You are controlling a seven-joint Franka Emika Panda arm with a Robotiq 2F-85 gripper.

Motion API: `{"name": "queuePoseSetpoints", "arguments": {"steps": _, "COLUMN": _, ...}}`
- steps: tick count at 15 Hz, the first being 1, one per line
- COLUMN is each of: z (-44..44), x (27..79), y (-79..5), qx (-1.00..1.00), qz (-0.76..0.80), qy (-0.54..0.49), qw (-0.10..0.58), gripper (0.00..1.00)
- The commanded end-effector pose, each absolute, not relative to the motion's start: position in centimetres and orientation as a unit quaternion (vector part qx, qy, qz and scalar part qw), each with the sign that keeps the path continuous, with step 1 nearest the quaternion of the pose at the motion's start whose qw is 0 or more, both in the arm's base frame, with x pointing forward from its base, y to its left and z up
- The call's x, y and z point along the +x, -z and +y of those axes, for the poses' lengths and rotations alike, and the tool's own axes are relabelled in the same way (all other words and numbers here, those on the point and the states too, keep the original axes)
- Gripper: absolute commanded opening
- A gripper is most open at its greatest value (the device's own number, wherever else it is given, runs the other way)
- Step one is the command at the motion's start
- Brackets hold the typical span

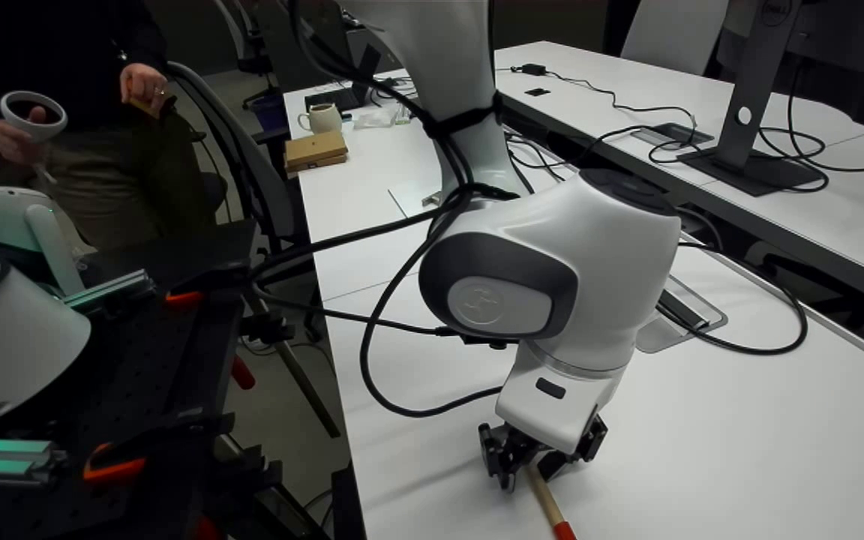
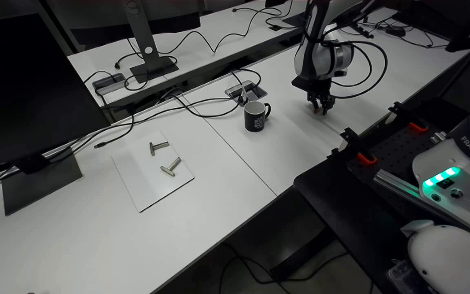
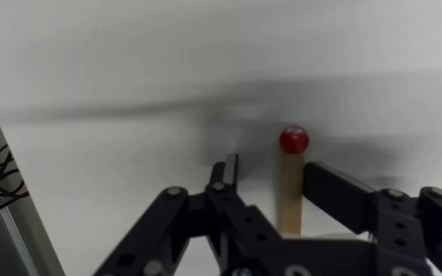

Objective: Put the sharpie in the mug

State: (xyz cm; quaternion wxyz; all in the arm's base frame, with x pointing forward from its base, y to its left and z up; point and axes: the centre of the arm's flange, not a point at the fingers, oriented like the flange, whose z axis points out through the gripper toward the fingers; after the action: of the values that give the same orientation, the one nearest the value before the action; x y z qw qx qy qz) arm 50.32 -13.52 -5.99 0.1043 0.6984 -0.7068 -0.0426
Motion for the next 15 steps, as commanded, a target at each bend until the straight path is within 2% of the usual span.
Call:
{"name": "queuePoseSetpoints", "arguments": {"steps": 1, "z": -13.6, "x": 50.5, "y": 7.0, "qx": 0.688, "qz": -0.718, "qy": 0.042, "qw": 0.099, "gripper": 0.17}}
{"name": "queuePoseSetpoints", "arguments": {"steps": 3, "z": -13.6, "x": 50.5, "y": 7.1, "qx": 0.686, "qz": -0.720, "qy": 0.042, "qw": 0.099, "gripper": 0.02}}
{"name": "queuePoseSetpoints", "arguments": {"steps": 4, "z": -13.6, "x": 50.5, "y": 7.1, "qx": 0.685, "qz": -0.721, "qy": 0.042, "qw": 0.099, "gripper": 0.00}}
{"name": "queuePoseSetpoints", "arguments": {"steps": 15, "z": -13.5, "x": 50.4, "y": 5.7, "qx": 0.686, "qz": -0.721, "qy": 0.027, "qw": 0.093, "gripper": 0.00}}
